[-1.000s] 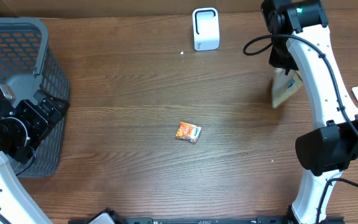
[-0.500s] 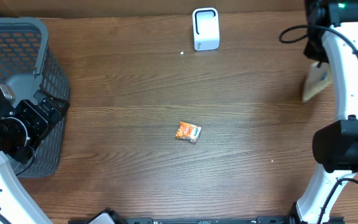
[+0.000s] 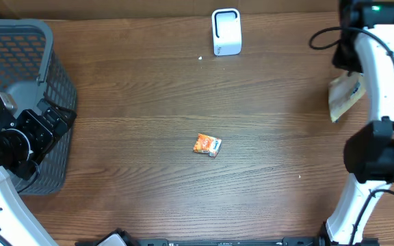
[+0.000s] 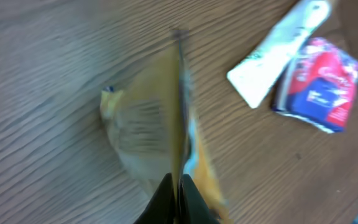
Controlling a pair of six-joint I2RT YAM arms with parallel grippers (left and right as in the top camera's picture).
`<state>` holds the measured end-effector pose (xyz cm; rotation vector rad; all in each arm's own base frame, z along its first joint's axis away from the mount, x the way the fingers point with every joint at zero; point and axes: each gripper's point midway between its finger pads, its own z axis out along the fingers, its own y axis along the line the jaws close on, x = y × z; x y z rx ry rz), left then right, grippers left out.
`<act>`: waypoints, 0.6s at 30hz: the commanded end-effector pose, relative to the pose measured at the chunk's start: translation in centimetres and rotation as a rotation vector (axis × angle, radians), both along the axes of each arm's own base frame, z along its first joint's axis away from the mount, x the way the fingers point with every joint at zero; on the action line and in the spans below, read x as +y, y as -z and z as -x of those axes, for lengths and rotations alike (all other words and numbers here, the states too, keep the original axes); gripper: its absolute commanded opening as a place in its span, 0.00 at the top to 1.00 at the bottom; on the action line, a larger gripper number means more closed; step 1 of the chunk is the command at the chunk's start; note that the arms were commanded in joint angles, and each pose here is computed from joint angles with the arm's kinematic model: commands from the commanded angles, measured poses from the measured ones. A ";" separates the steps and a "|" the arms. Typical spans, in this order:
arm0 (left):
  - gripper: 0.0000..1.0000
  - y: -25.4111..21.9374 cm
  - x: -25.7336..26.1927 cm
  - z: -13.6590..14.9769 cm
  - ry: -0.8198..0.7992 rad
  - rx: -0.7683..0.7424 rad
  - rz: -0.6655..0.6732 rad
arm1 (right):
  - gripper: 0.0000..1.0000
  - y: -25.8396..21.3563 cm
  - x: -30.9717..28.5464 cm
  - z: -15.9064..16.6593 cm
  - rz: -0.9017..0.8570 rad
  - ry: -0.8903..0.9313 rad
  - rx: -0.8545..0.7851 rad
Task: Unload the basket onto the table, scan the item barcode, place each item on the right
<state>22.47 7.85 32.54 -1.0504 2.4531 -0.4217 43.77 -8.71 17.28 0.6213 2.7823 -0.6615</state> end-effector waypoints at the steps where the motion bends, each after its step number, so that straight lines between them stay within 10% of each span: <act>1: 0.00 0.0 -0.2 -0.1 0.027 -0.003 -0.009 | 0.96 3.2 4.2 -0.8 -0.034 -0.044 0.051; 10: 0.00 0.0 -0.2 -0.1 0.027 -0.003 -0.009 | 0.96 5.0 12.6 -1.1 -0.098 -0.164 0.058; 18: 0.00 0.0 -0.2 -0.1 0.027 -0.003 -0.009 | 0.96 6.0 23.7 -1.2 -0.522 -0.295 0.030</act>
